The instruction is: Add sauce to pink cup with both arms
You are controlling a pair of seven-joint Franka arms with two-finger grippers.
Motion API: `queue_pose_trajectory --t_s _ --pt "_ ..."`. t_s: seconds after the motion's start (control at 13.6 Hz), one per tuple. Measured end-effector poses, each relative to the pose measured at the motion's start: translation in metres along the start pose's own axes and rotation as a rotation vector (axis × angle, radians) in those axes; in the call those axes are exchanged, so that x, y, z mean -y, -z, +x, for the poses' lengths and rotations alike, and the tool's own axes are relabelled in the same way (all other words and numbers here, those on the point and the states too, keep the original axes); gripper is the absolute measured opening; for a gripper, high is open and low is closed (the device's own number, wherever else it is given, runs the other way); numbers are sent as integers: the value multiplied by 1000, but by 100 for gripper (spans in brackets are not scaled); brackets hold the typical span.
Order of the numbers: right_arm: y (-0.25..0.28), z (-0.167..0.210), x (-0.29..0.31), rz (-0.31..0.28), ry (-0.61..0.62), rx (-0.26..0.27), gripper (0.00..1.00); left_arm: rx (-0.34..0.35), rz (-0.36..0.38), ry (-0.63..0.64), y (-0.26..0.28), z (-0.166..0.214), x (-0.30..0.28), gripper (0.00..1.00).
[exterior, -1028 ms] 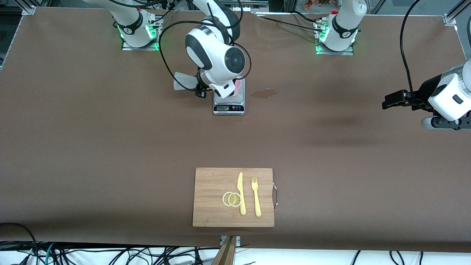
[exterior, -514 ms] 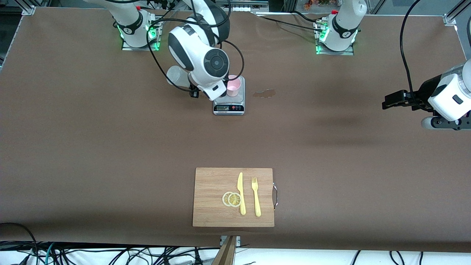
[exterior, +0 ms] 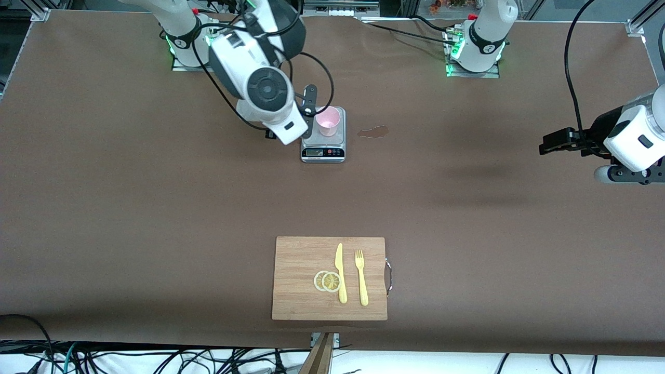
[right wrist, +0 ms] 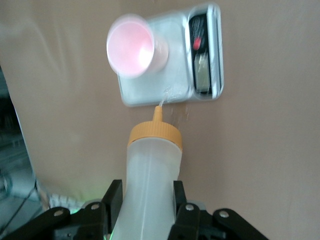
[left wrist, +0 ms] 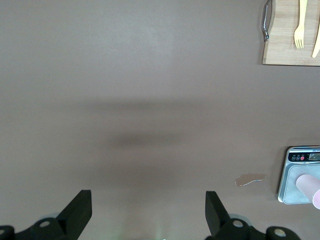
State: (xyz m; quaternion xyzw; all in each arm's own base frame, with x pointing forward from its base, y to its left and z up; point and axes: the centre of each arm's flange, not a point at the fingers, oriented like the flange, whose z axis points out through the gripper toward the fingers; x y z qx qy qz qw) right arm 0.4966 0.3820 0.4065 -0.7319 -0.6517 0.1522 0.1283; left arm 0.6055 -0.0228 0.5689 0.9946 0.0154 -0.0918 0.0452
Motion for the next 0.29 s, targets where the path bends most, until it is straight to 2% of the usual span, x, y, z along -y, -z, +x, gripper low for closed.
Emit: queue_pose_trajectory --t_s 0.29 --pt "13 -87 -45 84 75 -374 46 -6 0 -2 3 1 -1 100"
